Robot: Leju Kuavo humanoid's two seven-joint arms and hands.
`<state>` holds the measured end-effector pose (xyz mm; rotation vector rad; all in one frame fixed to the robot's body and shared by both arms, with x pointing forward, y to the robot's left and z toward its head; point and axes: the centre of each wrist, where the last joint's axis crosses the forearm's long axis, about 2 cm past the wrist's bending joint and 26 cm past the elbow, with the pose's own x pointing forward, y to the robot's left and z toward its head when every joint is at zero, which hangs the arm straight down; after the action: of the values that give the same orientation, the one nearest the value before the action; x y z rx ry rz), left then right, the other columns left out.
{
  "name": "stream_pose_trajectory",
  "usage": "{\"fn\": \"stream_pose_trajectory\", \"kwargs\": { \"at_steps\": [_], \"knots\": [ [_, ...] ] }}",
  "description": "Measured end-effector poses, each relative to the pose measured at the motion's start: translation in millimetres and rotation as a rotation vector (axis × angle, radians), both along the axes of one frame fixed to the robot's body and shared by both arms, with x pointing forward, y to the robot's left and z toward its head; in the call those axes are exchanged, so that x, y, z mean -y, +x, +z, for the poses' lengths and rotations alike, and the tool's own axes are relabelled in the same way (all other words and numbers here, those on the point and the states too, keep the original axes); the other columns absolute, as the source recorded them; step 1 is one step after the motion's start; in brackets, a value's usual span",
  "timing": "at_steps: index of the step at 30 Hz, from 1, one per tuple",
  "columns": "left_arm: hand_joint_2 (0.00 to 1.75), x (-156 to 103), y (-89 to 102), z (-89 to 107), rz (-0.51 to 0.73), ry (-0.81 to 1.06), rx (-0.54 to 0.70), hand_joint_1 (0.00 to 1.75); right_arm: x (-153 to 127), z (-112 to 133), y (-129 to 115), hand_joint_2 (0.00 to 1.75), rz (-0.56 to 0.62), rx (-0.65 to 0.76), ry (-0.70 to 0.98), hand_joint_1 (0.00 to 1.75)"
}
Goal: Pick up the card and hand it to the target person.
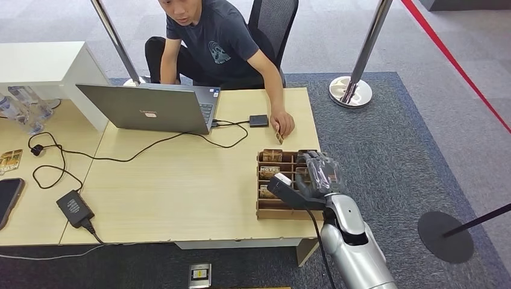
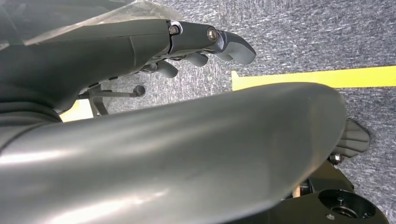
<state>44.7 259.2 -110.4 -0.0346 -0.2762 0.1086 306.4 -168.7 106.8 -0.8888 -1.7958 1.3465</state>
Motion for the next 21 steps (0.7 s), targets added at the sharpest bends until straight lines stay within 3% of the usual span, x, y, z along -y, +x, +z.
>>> {"fn": "stream_pose_trajectory", "kwargs": {
  "at_steps": [12,21],
  "knots": [
    [0.00,0.0,-0.2,0.0,-0.003,0.001,0.003,0.00,9.0,-3.5,-19.8,1.75,-0.032,0.012,-0.003,0.82],
    [0.00,0.0,0.0,0.0,-0.009,0.002,0.005,0.00,13.8,-5.4,-24.1,1.75,-0.042,0.008,-0.006,1.25]
  ]
}}
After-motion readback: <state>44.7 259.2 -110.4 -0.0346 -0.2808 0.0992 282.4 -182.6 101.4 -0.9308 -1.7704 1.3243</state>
